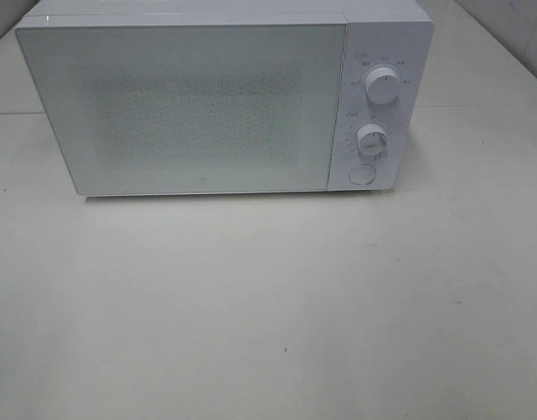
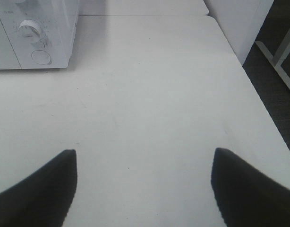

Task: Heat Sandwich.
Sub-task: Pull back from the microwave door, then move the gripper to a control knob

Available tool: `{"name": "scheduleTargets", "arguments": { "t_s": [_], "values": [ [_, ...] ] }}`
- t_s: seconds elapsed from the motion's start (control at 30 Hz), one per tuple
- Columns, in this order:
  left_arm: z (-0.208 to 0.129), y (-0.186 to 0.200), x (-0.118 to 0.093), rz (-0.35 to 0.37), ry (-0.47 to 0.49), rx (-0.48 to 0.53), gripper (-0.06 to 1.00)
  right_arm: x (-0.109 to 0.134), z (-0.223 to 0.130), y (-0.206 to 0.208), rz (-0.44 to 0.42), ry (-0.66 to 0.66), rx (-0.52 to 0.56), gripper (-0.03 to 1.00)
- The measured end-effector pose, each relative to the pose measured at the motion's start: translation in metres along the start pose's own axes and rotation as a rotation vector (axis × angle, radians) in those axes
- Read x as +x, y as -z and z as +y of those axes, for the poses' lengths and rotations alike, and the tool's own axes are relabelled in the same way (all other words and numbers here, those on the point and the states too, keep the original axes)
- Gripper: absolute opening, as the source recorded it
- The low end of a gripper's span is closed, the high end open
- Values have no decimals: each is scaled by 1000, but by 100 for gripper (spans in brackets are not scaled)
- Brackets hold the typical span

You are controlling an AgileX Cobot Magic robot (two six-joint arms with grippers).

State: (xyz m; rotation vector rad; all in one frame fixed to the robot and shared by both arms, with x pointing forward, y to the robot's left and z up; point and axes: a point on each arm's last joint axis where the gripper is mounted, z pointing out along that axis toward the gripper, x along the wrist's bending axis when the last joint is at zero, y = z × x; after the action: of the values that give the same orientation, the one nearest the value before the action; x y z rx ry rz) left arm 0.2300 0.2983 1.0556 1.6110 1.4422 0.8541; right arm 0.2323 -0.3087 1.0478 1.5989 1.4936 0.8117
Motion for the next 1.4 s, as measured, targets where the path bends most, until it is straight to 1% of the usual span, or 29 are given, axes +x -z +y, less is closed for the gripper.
{"name": "scheduleTargets", "arguments": {
  "t_s": [1.4],
  "values": [
    [0,0,0,0,0,-1,98,0,0,0,0,0,0,76]
  ]
}}
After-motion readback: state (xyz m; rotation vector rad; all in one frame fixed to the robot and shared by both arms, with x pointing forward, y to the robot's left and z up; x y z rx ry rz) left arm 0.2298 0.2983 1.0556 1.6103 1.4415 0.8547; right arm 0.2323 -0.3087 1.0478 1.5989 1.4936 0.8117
